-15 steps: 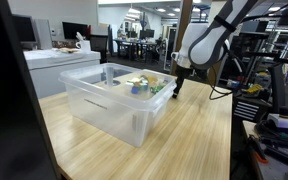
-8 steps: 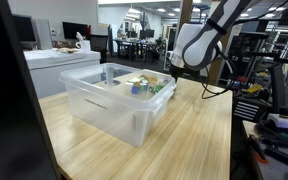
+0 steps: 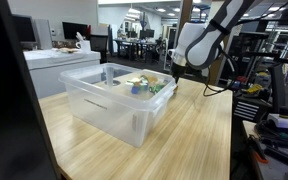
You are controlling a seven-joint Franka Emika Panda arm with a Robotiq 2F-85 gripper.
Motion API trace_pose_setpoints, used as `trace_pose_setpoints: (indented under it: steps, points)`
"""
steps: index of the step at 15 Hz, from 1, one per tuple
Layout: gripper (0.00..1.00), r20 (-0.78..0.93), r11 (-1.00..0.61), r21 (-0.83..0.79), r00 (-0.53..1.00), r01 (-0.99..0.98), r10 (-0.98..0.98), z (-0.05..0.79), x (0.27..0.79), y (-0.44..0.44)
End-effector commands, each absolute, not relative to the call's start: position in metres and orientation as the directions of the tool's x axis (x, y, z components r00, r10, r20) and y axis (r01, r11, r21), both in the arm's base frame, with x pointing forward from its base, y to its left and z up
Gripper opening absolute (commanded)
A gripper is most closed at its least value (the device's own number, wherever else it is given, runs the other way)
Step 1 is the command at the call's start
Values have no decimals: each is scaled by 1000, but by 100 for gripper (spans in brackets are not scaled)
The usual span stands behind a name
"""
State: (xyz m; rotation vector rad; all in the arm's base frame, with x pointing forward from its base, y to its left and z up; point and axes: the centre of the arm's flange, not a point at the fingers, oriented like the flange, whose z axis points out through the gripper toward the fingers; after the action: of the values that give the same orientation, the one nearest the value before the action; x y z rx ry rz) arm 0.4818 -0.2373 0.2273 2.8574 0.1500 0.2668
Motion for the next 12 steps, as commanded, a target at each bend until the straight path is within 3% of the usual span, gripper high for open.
trace_pose_setpoints:
  steps: [1, 6, 12]
  points:
    - [11, 185, -955, 290, 975, 65, 122, 267, 467, -248]
    - [11, 406, -980, 197, 910, 8, 89, 364, 489, -218]
    - [11, 514, -978, 25, 836, 208, 191, 411, 475, -98]
